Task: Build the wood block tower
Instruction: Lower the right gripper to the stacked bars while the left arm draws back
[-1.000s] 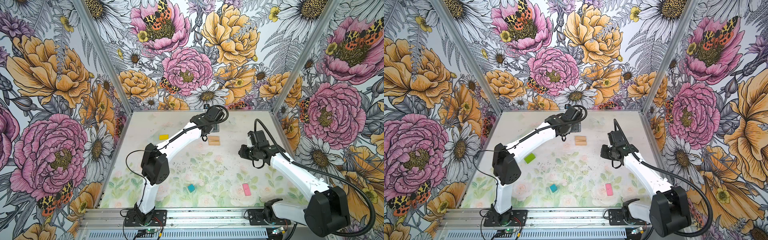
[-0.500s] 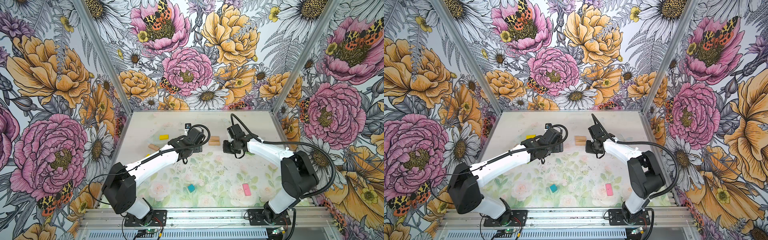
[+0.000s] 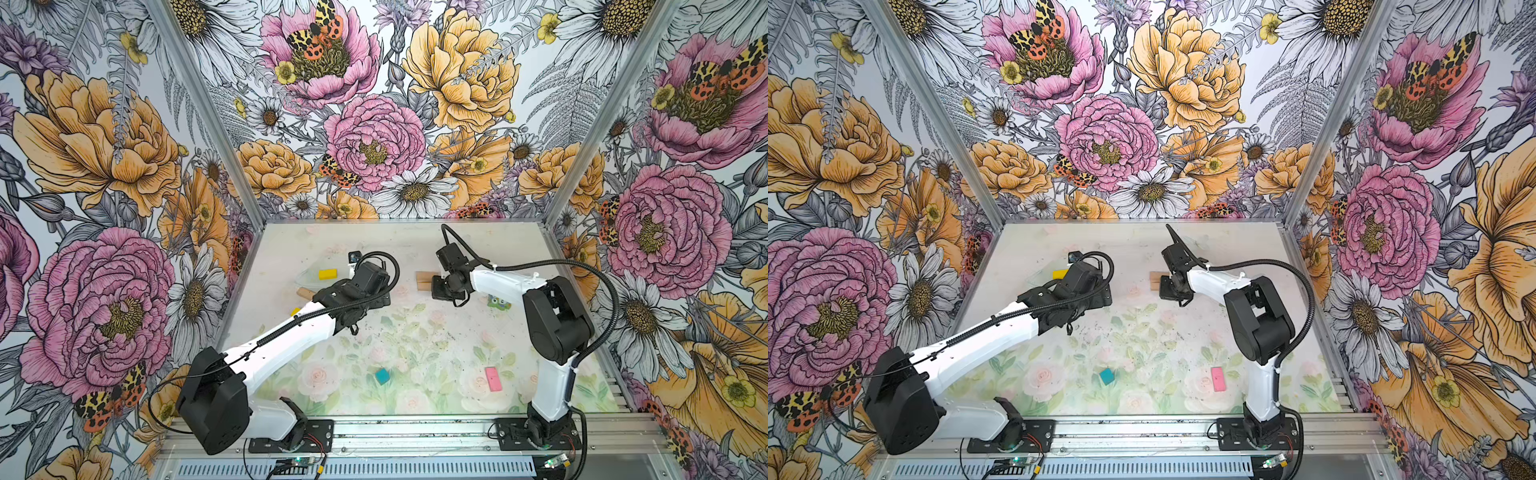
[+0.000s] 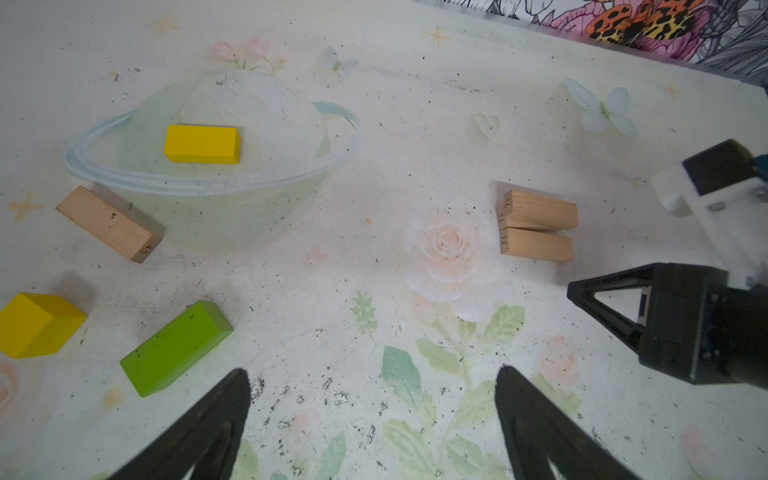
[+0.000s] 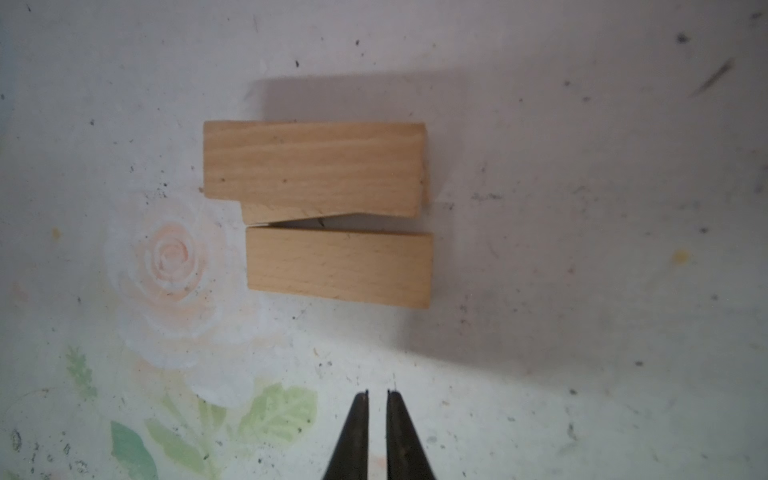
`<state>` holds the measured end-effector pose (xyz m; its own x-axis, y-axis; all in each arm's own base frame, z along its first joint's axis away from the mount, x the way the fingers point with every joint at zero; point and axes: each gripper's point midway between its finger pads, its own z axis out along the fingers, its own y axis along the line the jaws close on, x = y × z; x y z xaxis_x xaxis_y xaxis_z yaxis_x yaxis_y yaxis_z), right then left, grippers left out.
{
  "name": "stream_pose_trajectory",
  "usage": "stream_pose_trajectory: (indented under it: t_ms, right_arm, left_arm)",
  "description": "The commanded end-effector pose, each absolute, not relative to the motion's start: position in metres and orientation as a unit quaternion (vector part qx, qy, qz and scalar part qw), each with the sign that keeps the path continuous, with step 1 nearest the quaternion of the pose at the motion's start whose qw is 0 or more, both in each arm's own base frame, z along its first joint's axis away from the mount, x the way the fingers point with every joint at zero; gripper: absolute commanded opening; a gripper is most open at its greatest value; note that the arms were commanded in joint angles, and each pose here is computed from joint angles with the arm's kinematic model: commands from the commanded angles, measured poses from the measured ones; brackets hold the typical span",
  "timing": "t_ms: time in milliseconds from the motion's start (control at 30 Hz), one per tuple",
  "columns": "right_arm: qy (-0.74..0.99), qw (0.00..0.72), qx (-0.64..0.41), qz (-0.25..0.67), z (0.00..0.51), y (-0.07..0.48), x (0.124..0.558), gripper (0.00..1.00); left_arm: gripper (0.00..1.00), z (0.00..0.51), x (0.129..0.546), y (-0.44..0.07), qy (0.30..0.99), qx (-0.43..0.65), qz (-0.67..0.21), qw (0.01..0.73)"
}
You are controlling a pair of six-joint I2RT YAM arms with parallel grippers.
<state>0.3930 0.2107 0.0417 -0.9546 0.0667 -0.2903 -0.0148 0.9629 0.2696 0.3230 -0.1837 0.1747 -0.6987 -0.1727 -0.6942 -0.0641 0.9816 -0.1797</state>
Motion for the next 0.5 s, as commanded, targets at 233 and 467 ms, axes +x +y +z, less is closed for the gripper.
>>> stream_pose_trajectory:
  t_ms: [233,467]
  right_arm:
    - [0.98,0.154,0.004,0.126,0.032,0.216,0.412,0.13]
    - [0.982,0.15,0.003,0.117,0.025,0.213,0.416,0.13]
  left_arm:
    - [0.99,0.189,0.325,-0.193,0.909,-0.062,-0.113,0.396]
    - [0.99,0.193,0.324,-0.191,0.907,-0.065,-0.116,0.401]
